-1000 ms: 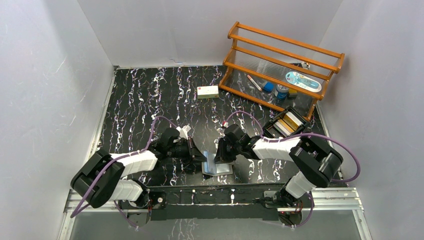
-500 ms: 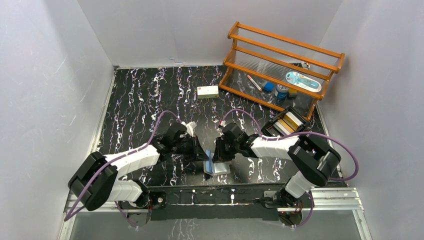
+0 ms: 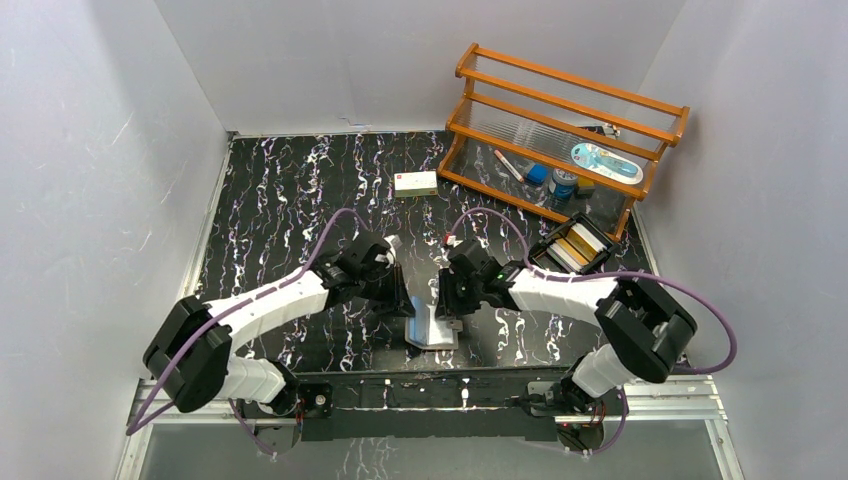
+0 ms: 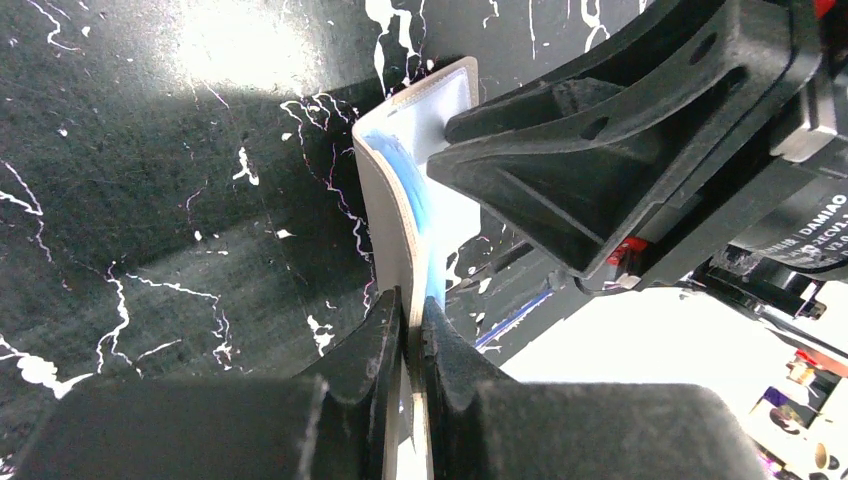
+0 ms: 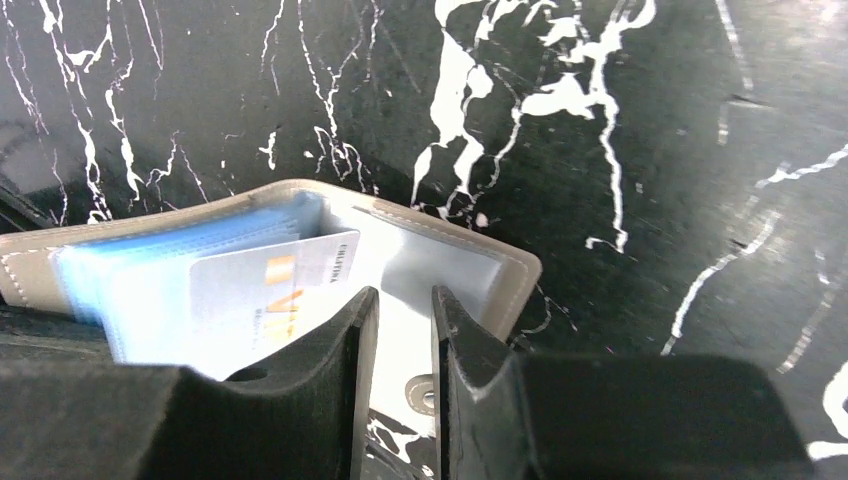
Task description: Put the credit cards into the card holder
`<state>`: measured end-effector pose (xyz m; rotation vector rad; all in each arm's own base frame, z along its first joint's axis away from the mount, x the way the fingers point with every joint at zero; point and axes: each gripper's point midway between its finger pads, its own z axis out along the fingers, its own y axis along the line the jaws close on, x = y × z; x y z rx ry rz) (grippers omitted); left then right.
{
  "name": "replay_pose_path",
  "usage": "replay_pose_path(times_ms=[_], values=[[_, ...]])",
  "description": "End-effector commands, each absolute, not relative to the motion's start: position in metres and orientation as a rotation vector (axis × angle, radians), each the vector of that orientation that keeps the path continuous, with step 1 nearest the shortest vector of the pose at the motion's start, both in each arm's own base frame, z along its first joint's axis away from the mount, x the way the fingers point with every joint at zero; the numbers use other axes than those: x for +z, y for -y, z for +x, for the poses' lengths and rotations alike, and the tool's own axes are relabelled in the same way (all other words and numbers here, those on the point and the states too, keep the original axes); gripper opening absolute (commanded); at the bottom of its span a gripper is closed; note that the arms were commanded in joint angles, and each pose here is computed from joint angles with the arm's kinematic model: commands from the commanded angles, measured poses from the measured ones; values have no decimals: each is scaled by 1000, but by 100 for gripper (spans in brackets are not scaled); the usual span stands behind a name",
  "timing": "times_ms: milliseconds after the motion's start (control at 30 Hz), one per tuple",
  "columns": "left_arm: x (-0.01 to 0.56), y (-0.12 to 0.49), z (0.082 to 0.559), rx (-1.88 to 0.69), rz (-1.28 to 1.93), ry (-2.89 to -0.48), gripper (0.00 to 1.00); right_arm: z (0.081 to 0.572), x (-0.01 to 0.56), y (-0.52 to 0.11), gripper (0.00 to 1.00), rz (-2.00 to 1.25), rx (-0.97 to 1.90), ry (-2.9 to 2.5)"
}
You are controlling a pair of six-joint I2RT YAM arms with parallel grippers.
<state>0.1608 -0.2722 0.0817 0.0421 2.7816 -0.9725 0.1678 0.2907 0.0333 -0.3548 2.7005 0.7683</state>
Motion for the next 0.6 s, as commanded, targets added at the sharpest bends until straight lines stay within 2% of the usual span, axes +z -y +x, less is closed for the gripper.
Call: replay_pose_path(times_ms=[0,233,567], values=[[86,267,156,-869,85,-2866,0,178,52,-285,35,-363,735,-2641],[79,276,157,-824,129,-2920,0,164,15,-282,32,-327,754,-2721],[107,323,154,-1250,168,-2733,0,161,7,-292,27,-296,836,-2723]])
